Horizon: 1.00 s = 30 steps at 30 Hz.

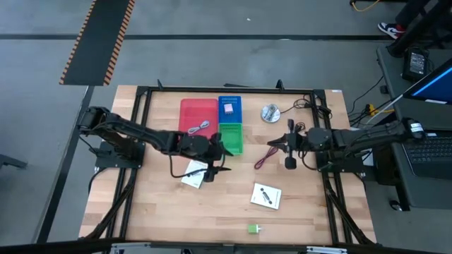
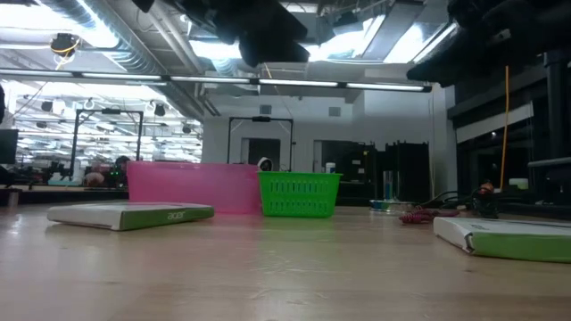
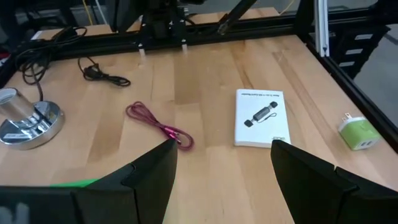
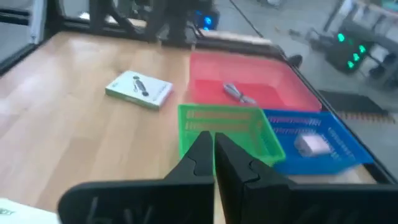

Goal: Pick and place items into bin
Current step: Put the right white card reader box into the green bin

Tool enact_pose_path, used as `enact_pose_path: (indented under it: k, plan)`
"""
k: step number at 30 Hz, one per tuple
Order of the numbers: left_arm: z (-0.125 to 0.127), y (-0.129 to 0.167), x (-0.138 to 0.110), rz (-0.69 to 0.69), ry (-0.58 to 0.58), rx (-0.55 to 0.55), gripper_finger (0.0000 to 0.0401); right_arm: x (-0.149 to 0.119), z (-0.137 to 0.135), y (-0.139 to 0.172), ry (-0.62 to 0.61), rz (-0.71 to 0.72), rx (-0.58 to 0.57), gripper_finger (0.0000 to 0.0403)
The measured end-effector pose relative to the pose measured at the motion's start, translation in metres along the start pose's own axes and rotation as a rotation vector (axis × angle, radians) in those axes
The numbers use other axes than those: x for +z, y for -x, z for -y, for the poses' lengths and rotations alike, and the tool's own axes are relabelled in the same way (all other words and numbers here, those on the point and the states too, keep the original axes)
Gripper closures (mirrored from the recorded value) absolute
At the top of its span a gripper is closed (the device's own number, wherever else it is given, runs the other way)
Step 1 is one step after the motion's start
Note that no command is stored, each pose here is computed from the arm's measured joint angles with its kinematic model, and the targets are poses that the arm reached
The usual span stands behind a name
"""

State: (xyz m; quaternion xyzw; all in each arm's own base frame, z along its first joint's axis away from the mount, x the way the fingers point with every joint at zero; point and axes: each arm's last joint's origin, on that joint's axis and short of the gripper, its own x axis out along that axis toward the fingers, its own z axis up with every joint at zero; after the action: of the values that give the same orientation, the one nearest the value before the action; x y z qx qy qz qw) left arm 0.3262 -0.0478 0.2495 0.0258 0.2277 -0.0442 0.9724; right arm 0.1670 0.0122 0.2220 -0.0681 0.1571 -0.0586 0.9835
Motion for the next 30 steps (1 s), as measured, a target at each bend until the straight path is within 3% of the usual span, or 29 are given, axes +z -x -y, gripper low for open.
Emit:
enact_pose_path:
  k: [3, 17, 25, 30]
  plan:
    - [0.0, 0.0, 0.0, 0.0, 0.0, 0.018, 0.0148, 0.001, -0.004, 0.003, -0.045, -0.119, -0.043, 0.0403]
    - [0.002, 0.0, -0.001, -0.006, -0.044, 0.015, 0.0148, 0.037, -0.063, -0.016, -0.175, -0.524, 0.027, 0.0403]
    - [0.01, 0.001, -0.002, -0.021, -0.077, -0.004, 0.0152, 0.058, -0.099, -0.009, -0.25, -0.616, 0.057, 0.0403]
    - [0.015, 0.001, -0.002, -0.02, -0.085, -0.017, 0.0181, 0.058, -0.112, -0.001, -0.335, -0.697, 0.007, 0.0403]
